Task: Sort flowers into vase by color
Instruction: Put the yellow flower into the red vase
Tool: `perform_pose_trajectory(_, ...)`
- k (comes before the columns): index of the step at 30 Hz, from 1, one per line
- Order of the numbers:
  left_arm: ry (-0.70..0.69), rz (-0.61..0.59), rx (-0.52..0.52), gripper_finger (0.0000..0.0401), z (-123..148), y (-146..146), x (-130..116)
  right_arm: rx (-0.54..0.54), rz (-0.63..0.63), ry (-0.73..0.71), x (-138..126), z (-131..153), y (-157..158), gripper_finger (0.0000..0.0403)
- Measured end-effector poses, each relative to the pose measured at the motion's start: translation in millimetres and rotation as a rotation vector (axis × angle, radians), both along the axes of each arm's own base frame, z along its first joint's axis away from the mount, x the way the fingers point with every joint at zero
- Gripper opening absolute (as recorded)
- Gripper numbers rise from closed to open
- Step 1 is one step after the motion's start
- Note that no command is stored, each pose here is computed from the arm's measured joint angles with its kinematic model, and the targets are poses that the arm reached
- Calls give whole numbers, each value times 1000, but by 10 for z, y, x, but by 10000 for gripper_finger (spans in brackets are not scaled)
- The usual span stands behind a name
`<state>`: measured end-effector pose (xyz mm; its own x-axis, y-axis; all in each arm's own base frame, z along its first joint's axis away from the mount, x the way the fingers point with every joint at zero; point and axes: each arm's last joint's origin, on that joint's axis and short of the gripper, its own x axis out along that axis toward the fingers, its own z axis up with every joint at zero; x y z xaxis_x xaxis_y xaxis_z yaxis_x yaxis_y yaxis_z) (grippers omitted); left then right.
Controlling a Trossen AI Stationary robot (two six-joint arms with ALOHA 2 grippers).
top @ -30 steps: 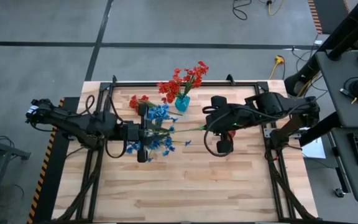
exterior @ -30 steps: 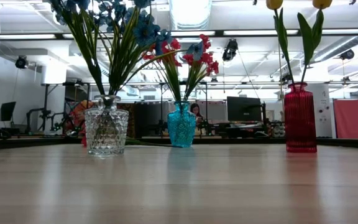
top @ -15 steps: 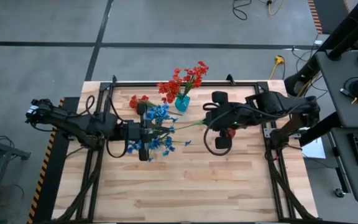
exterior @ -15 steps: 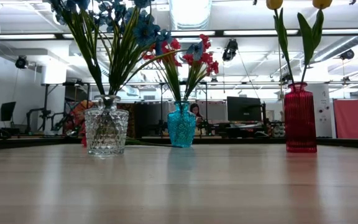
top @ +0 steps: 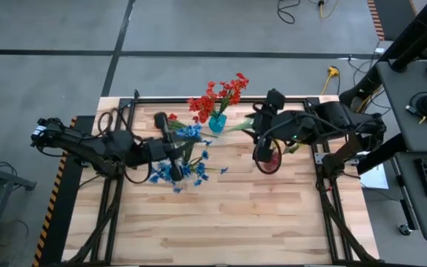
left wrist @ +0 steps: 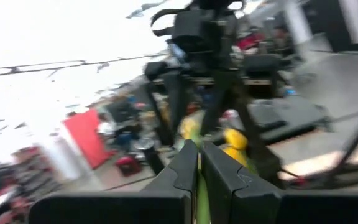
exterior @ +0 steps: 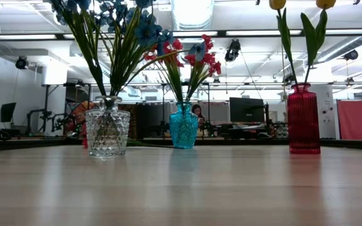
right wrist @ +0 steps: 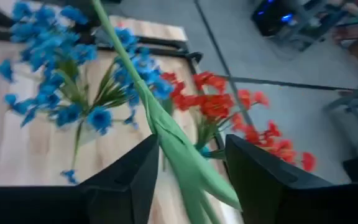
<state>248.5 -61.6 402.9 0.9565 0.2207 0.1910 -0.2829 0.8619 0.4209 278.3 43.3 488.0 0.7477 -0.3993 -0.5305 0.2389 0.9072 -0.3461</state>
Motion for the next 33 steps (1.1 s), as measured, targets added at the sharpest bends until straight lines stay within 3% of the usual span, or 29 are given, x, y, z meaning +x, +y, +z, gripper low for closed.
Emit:
perform_pose_trajectory(8, -88, 66, 14, 0, 106, 27, -44, 46, -64, -167, -108, 259, -34, 207)
perform_pose_trajectory(11, -124, 103, 11, 0, 147, 39, -64, 103, 28, -143, -107, 244, 6, 212)
perform_pose_trajectory(17, -158, 150, 91, 0, 212, 54, -98, 264, 88, -112, 56, -65, 360, 214)
perform_pose_trajectory(25, -168, -18, 172, 0, 159, -19, -70, 272, 8, -136, 289, -701, 557, 215)
perform_pose_trajectory(29, -192, -31, 152, 0, 47, -40, -115, 277, 1, -320, 212, -801, 613, 215)
perform_pose_trajectory(33, -323, -34, 149, 0, -63, -72, -247, 274, 49, -516, 209, -992, 736, 215)
